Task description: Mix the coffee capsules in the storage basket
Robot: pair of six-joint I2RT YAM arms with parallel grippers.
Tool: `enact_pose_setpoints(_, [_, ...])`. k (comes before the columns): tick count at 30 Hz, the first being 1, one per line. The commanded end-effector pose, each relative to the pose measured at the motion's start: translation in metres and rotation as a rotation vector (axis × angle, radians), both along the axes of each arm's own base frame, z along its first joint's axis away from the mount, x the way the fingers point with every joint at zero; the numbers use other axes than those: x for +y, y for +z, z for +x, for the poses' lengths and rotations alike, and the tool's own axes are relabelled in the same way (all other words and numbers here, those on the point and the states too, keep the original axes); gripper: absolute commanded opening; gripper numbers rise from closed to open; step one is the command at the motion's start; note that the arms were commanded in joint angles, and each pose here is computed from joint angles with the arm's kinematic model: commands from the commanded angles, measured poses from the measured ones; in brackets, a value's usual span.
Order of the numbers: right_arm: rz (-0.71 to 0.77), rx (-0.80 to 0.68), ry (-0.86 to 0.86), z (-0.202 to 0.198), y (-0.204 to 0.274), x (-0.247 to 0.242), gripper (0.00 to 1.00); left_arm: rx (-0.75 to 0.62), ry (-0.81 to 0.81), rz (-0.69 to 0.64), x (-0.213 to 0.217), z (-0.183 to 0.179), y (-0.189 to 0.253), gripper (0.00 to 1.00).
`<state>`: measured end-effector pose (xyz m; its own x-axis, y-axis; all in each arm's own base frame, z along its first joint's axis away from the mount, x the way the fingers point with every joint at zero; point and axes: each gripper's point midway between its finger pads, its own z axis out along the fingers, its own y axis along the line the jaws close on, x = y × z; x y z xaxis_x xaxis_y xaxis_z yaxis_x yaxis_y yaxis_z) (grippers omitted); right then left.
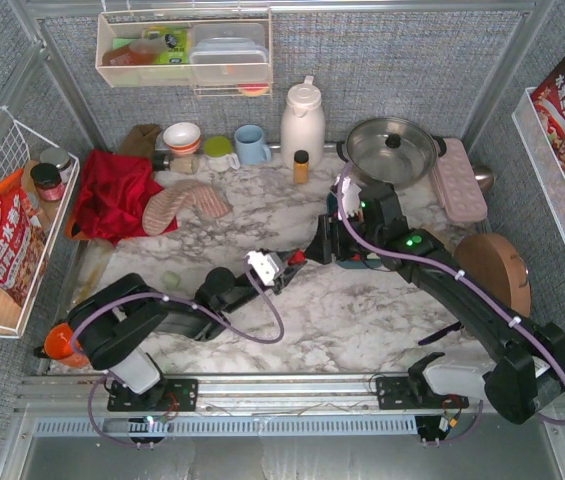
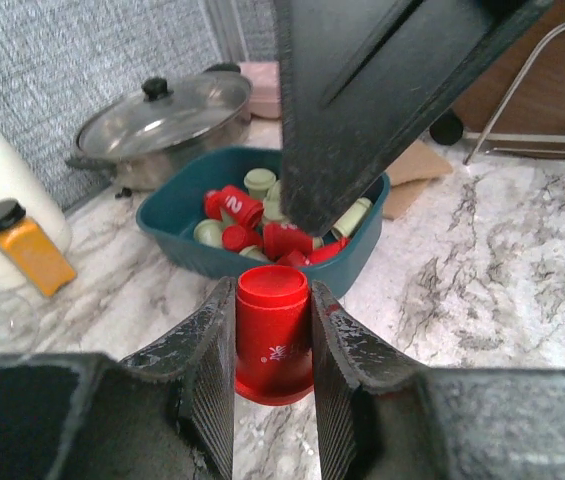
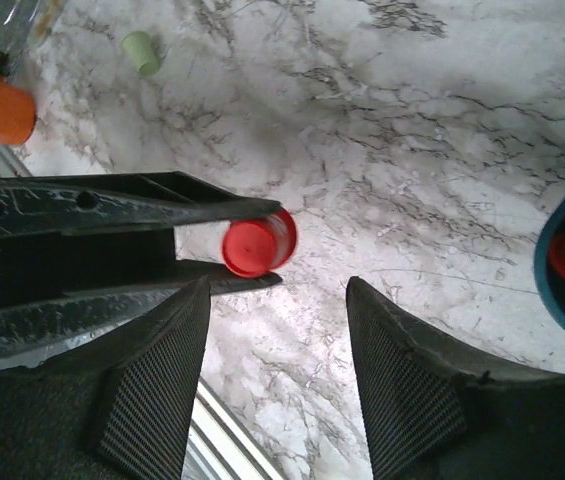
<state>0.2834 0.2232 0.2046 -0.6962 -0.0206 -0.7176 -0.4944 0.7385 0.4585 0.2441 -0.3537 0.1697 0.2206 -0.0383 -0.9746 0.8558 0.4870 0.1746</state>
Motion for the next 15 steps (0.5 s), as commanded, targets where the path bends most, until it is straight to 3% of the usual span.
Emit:
enact_pose_setpoints(1, [0.015, -0.037, 0.061, -0.008, 0.009, 0.011, 0.61, -0.130, -0.027, -0.093, -0.008, -0.009, 0.029, 0.20])
enact_pose_setpoints(15, [-0.148, -0.020, 0.058, -0.010, -0.021, 0.014, 0.58, -0.117, -0.059, -0.130, -0.029, -0.017, 0.029, 0.20])
